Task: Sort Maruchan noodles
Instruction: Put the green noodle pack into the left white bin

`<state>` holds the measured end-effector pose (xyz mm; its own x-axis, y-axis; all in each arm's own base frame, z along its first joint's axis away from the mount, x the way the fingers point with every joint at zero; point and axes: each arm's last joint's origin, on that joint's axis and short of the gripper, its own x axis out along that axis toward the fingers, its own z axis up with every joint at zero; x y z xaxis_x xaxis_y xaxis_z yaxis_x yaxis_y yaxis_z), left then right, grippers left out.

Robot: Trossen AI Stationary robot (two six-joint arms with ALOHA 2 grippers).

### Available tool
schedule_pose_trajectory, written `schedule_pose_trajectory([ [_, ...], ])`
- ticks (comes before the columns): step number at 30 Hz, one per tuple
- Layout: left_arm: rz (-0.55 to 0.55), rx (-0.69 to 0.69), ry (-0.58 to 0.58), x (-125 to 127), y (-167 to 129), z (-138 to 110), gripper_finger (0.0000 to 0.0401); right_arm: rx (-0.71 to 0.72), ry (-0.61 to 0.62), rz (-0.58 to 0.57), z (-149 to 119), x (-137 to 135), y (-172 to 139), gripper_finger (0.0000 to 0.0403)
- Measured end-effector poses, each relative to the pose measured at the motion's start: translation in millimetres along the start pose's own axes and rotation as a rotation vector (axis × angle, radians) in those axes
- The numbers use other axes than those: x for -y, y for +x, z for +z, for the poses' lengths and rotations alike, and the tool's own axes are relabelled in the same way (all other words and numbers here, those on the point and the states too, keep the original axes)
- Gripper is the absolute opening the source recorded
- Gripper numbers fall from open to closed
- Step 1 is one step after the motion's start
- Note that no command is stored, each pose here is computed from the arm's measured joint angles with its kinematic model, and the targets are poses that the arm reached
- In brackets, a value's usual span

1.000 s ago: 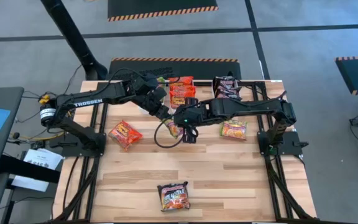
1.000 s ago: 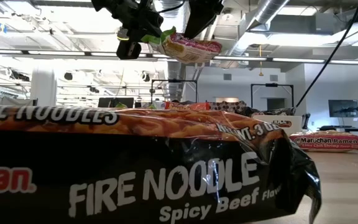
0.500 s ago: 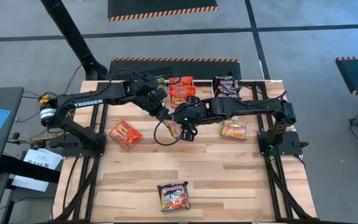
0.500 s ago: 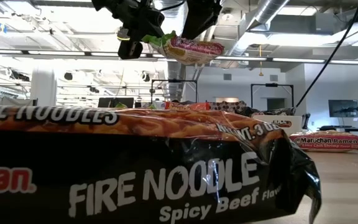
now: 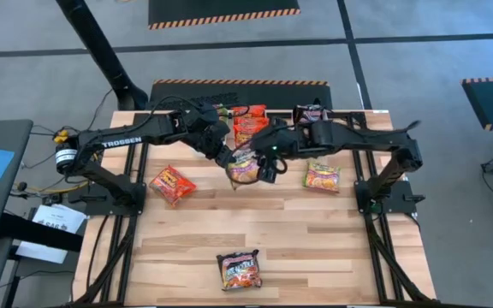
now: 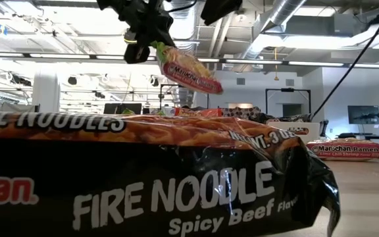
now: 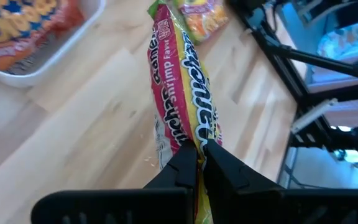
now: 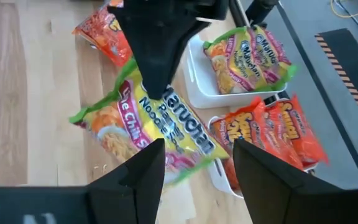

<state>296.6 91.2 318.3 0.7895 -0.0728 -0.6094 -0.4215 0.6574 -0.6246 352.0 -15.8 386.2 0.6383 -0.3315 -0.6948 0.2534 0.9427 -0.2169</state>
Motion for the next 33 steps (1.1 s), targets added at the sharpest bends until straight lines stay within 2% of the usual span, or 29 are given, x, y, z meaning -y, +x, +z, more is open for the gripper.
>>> schedule_pose_trajectory([
  [8,0.188,0.024,0.031,-20.5,-8.8,5.6,0.0,0.017,-0.025,-0.023,-3.9,22.3,-25.3,0.0214],
  [16,0.434,0.048,0.195,-35.2,-37.3,20.9,0.0,0.014,-0.035,-0.059,-9.3,44.9,-40.8,0.0214],
  [20,0.524,0.032,0.337,-44.3,-50.0,28.7,0.0001,0.006,-0.021,-0.076,-10.3,53.0,-39.9,0.0214],
  [24,0.66,-0.005,0.504,-54.8,-57.7,33.4,0.0001,-0.017,-0.02,-0.092,-12.1,60.4,-36.1,0.0214],
  [28,0.706,-0.044,0.56,-65.7,-64.4,36.7,0.0001,-0.029,-0.009,-0.106,-13.2,66.5,-33.4,0.0214],
  [33,0.709,-0.091,0.644,-75.4,-70.3,40.0,0.0002,-0.032,-0.001,-0.114,-13.7,70.2,-32.8,0.0214],
])
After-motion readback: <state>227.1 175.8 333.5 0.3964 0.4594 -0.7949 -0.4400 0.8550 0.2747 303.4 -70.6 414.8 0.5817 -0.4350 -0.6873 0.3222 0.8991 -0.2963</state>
